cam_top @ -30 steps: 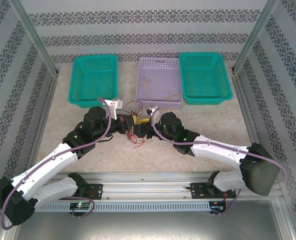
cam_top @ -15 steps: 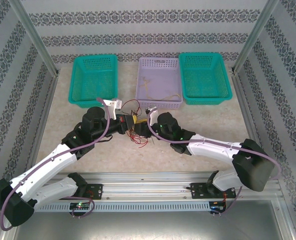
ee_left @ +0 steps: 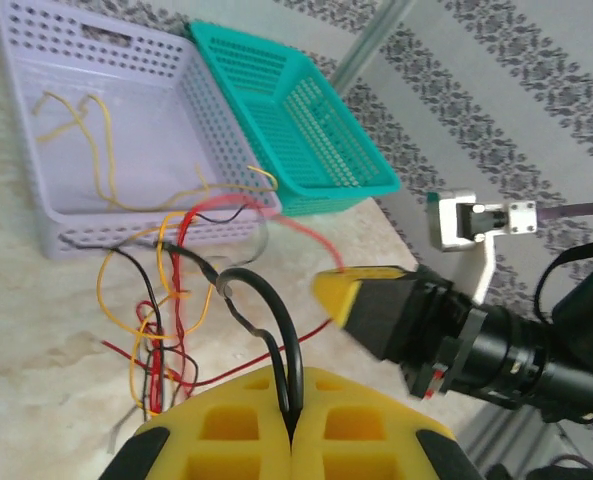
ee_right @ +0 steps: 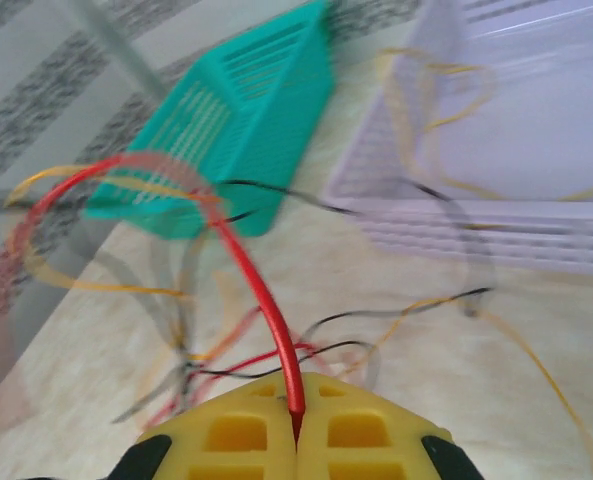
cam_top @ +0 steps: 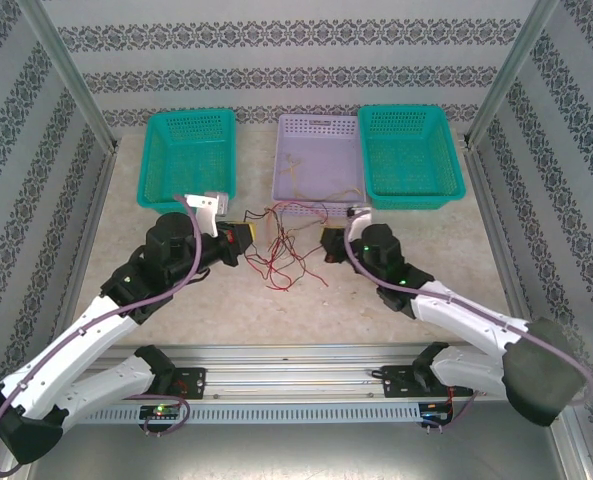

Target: Untangle the cables

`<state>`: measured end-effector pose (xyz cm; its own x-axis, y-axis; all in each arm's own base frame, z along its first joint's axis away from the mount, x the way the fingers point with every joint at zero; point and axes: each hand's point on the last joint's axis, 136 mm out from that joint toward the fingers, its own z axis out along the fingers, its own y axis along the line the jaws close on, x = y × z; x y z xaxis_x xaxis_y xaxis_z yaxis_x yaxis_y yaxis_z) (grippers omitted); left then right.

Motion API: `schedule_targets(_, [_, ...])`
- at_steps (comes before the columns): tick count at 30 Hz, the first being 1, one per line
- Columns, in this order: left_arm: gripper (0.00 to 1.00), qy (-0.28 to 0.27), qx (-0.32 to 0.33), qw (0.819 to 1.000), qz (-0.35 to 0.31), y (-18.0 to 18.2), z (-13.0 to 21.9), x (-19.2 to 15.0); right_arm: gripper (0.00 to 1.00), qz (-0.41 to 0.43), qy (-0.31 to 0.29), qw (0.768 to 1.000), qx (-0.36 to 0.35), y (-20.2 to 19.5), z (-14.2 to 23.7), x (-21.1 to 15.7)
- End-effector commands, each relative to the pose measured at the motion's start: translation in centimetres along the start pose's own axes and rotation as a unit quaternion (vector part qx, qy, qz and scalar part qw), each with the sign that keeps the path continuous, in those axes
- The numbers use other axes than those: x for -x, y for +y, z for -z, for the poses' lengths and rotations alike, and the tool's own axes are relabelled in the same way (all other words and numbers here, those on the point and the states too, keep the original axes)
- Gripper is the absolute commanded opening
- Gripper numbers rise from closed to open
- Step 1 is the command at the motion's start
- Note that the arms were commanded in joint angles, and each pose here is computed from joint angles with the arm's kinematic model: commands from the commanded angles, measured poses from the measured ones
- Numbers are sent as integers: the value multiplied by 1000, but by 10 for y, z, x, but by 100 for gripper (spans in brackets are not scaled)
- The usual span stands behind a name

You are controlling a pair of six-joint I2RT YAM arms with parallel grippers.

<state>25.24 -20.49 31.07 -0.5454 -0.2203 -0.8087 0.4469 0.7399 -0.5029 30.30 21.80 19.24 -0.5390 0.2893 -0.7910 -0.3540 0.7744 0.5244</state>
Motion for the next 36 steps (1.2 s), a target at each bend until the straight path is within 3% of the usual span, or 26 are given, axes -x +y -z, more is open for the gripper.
schedule_targets(1, [0, -4, 59, 997, -41, 16, 11, 11, 0, -36, -4, 999, -26, -27, 15, 1])
schedule_targets(11, [0, 19, 114, 991, -62, 32, 9, 18, 0, -90, -62, 990, -90, -78, 68, 37])
schedule_targets(18, [0, 31, 92, 992, -81, 20, 0, 24, 0, -55, -101, 991, -69, -45, 103, 92])
schedule_targets(24, [0, 3, 47, 995, -86, 9, 1, 23, 0, -9, -143, 987, -76, -17, 128, 148])
schedule_targets(29, [0, -7, 23, 996, -84, 5, 5, 16, 0, 21, -157, 983, -89, -6, 128, 185])
schedule_targets(36, [0, -4, 11, 996, -88, 3, 5, 13, 0, 38, -172, 975, -138, -20, 121, 240])
